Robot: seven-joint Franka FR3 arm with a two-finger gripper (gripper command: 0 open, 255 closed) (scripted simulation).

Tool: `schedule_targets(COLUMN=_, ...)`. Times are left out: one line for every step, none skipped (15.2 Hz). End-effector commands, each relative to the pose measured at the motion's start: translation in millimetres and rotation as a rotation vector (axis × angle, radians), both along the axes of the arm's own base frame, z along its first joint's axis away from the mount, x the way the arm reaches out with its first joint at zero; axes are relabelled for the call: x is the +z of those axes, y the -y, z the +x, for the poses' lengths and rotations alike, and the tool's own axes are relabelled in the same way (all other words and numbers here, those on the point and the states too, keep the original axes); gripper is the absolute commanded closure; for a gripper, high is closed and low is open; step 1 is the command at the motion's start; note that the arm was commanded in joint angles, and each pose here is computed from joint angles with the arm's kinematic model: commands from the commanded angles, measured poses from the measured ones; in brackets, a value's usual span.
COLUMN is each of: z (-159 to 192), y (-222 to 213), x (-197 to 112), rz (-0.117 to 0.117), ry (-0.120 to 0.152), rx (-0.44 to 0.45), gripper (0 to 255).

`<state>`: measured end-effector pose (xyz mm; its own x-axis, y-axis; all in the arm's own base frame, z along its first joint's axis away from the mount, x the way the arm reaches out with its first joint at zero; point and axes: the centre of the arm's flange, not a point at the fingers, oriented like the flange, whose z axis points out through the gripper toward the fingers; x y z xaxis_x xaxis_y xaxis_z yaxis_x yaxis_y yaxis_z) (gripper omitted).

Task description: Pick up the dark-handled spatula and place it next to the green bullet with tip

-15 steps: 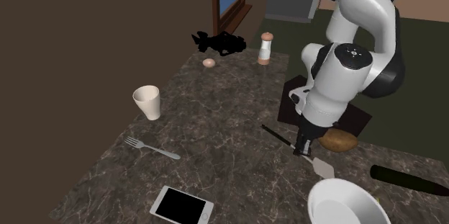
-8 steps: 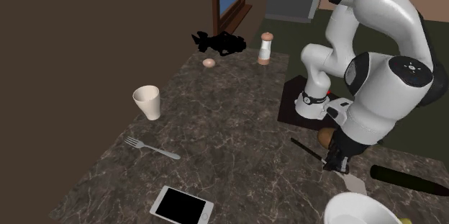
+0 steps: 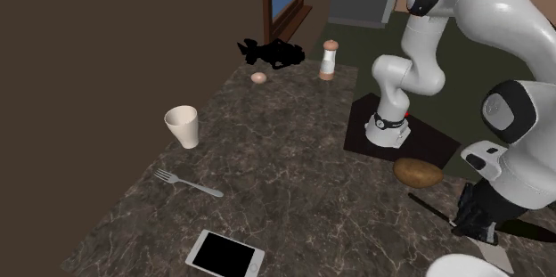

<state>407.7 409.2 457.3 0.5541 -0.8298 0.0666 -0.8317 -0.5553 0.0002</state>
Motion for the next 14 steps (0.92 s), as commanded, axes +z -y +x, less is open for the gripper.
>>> schedule_targets(z=-9.8, y=-24.2, x=-0.3, rz=0.001, ry=0.000, rx=-0.002, gripper=255)
schedule_targets(z=-14.5, y=-36.5, x=-0.3, rz=0.001, ry=0.000, rx=-0.002, gripper=255)
schedule_targets(z=-19.2, y=-48.8, x=-0.3, rz=0.001, ry=0.000, rx=-0.002, gripper=255)
schedule_targets(z=-23.9, y=-61.2, x=-0.3, rz=0.001, ry=0.000, rx=-0.002, gripper=255)
schedule_targets(z=-28.6, y=-73.5, x=-0.3, rz=0.001, ry=0.000, rx=-0.002, gripper=255)
schedule_targets(z=-33.2, y=-85.9, x=-0.2, rz=0.001, ry=0.000, rx=-0.002, gripper=255)
schedule_targets(z=-37.9, y=-98.2, x=-0.2, rz=0.001, ry=0.000, rx=-0.002, gripper=255)
schedule_targets(z=-42.6, y=-110.5, x=-0.2, rz=0.001, ry=0.000, rx=-0.002, gripper=255)
schedule_targets(z=-47.3, y=-122.9, x=-0.2, rz=0.001, ry=0.000, rx=-0.002, gripper=255)
schedule_targets(z=-52.0, y=-135.2, x=-0.2, rz=0.001, ry=0.000, rx=-0.002, gripper=255)
schedule_targets(z=-56.7, y=-147.6, x=-0.2, rz=0.001, ry=0.000, rx=-0.002, gripper=255)
schedule_targets(z=-61.4, y=-159.9, x=-0.2, rz=0.001, ry=0.000, rx=-0.002, gripper=255)
schedule_targets(z=-66.1, y=-172.2, x=-0.2, rz=0.001, ry=0.000, rx=-0.002, gripper=255)
schedule_targets(z=-70.8, y=-184.6, x=-0.2, rz=0.001, ry=0.000, rx=-0.002, gripper=255)
